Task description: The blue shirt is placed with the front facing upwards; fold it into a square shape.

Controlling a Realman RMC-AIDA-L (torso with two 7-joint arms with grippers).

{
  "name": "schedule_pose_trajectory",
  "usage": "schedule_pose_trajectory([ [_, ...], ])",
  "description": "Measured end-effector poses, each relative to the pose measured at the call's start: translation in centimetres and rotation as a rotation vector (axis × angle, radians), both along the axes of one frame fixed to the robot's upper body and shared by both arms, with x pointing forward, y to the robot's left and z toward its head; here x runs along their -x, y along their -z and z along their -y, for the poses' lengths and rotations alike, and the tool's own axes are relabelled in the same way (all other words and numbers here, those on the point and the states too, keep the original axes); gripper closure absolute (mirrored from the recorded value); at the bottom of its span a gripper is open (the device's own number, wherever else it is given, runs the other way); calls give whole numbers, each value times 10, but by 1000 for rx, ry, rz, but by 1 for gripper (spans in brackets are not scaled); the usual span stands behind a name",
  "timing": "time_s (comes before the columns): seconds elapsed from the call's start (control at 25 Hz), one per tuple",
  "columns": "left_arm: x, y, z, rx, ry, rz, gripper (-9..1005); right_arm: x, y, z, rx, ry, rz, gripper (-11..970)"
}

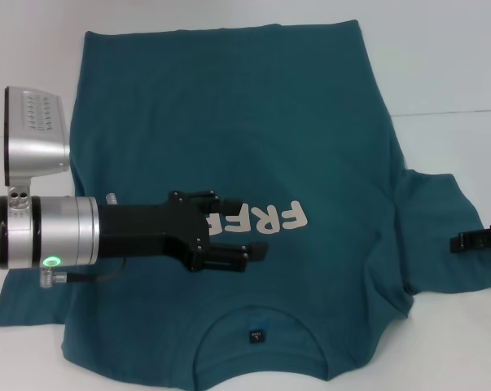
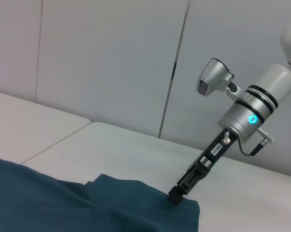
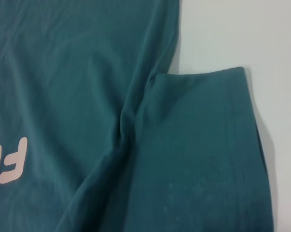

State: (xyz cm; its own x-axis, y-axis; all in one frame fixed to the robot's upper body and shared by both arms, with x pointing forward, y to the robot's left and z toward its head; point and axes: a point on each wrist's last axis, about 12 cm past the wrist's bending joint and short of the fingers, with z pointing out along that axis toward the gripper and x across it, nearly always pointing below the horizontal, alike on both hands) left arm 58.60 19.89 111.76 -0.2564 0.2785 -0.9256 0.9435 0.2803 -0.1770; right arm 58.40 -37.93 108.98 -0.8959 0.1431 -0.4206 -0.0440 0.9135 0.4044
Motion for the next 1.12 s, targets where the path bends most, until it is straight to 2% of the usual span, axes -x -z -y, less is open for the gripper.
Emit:
schedule_pose_trajectory([
  [0.72,2,2,3,-3,8,-6,121,1,2,-2,-9,-4,0,66],
  [1.12,2,2,3,-4,7,-6,121,-5,0,-19,-38,-44,17,67],
])
